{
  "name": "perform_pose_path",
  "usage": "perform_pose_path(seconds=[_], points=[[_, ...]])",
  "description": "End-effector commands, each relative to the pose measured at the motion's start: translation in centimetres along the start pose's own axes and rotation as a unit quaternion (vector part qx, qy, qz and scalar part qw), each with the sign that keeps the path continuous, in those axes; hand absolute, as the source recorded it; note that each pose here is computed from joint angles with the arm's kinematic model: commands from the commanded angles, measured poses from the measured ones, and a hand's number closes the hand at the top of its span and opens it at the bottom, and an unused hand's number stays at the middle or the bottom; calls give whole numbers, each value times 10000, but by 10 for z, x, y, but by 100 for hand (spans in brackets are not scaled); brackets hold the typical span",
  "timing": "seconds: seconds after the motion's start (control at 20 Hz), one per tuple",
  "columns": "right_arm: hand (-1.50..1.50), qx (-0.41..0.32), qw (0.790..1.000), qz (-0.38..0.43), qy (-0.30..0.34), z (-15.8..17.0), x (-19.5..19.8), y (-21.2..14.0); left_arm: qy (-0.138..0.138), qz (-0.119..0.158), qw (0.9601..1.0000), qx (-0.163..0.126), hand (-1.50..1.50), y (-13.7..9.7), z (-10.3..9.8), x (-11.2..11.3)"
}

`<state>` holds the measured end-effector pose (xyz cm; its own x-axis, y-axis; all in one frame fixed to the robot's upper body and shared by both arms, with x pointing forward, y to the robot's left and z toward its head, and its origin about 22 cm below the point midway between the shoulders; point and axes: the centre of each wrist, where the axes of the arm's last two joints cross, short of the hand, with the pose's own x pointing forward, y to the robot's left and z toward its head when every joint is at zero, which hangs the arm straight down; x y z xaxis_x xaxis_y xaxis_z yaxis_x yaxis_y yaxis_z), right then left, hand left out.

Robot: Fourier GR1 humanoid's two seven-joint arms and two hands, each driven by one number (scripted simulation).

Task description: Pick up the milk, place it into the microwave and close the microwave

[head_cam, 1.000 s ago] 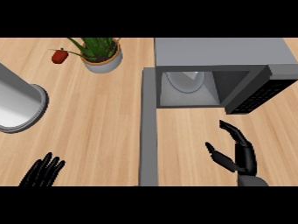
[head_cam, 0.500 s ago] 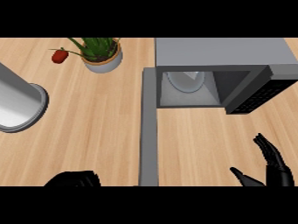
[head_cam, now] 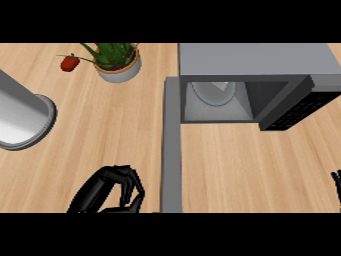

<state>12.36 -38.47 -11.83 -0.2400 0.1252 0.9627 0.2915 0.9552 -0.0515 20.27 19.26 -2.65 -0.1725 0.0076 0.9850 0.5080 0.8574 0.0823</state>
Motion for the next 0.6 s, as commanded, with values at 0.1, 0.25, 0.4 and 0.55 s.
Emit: perform_pose_path(seconds=[0.1,0.25,0.4,0.55], points=[[-150,64,9999,-118,-71,8,5,-20,722,-543,9885,-1214,150,-25,-40,-12],[-150,106,9996,-256,-110,-13,9,-25,1114,-375,9754,-1865,150,-42,-41,-31],[-150,138,9997,-150,-95,2,10,-39,1484,-638,9559,-2454,150,-60,-53,-41],[-150,221,9995,-131,-187,1,16,-33,1505,-589,9503,-2660,150,-89,-57,-52]])
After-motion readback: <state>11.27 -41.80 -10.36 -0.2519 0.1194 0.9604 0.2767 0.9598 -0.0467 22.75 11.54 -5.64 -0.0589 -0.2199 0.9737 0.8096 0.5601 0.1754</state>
